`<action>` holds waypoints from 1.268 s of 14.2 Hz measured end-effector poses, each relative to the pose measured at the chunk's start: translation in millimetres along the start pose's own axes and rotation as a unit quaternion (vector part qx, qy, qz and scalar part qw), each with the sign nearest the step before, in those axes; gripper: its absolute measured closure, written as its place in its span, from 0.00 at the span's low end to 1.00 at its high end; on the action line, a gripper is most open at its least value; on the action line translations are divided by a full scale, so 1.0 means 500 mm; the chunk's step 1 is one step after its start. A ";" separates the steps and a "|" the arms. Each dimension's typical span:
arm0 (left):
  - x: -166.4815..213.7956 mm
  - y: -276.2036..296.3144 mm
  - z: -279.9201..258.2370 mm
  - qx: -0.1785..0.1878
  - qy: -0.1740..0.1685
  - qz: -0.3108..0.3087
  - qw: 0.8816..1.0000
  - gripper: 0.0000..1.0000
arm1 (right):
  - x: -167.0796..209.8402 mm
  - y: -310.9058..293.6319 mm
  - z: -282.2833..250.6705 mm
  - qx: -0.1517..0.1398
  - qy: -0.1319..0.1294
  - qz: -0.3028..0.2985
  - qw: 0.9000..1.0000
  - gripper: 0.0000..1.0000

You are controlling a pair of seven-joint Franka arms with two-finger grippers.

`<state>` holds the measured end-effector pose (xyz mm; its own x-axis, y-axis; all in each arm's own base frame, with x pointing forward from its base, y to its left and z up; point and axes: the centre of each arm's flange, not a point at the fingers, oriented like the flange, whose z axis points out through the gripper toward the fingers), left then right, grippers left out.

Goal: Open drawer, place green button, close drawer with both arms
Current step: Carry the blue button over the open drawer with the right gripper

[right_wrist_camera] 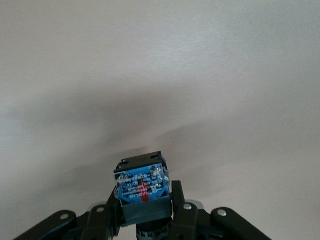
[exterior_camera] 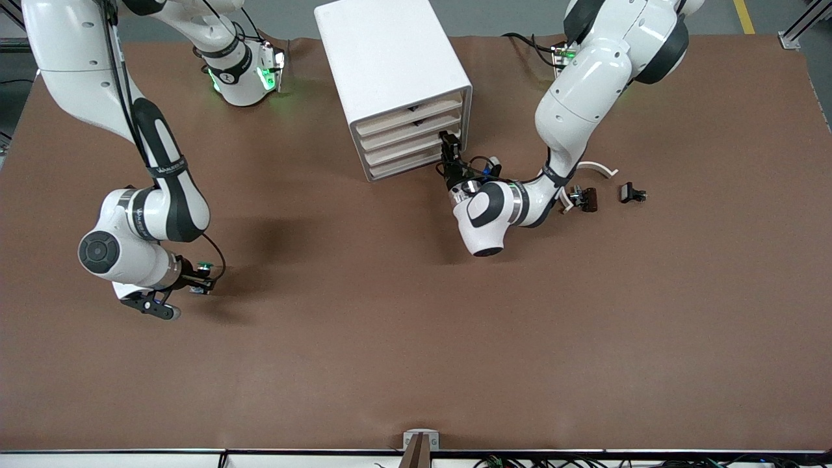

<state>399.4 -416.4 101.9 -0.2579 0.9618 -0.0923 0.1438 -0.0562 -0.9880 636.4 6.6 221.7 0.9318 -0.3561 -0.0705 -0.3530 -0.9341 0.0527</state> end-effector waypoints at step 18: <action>0.141 -0.008 -0.269 -0.038 -0.127 0.003 0.991 0.80 | -0.290 -0.511 -0.225 0.044 -0.006 0.220 0.974 0.59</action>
<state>509.4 -312.4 115.9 -0.4870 0.8629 -0.1350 0.2147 -0.0315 -0.9762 601.1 299.6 330.7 0.6872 -0.7230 -0.0712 -0.7251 -0.6887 -0.0049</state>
